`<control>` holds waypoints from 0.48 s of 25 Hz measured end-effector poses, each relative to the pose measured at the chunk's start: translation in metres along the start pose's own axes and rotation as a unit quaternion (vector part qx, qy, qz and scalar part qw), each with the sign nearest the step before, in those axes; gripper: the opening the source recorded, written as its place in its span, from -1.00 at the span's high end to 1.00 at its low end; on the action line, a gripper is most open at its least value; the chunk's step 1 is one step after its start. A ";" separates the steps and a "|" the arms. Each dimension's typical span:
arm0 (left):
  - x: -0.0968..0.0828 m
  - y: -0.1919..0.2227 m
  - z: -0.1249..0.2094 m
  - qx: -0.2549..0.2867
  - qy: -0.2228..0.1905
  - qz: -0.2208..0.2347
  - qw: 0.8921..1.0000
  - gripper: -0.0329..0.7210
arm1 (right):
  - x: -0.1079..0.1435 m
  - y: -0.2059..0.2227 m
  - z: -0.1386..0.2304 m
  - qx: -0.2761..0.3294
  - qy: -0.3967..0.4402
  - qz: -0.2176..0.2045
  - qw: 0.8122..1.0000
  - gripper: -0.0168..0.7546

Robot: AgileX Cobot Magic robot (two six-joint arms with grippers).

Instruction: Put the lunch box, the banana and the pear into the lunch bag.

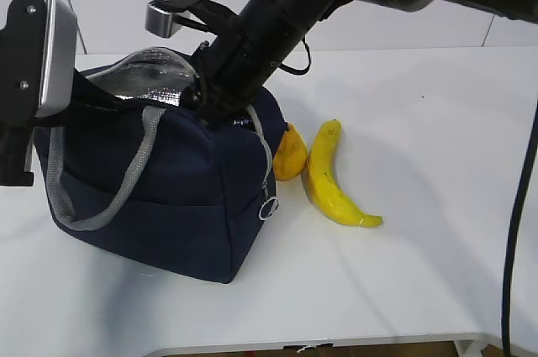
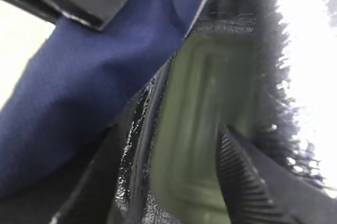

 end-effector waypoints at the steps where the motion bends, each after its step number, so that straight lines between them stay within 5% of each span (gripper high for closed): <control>1: 0.000 0.000 0.000 0.000 0.000 0.000 1.000 0.94 | 0.001 0.000 -0.001 -0.001 0.001 -0.002 1.000 -0.24; 12: 0.001 0.000 0.000 0.000 0.000 -0.001 1.000 0.94 | 0.002 -0.005 -0.011 -0.017 -0.004 0.000 1.000 -0.29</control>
Point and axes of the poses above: a point on each arm's last joint axis where the gripper is mounted, y pointing out along that axis toward the gripper, x along the wrist's bending axis when the last joint is at zero, z = x × y, the point moved 10 cm from there along y, pointing out along that axis toward the gripper, and after that the axes turned 5 degrees about y, right-handed, at the moved point
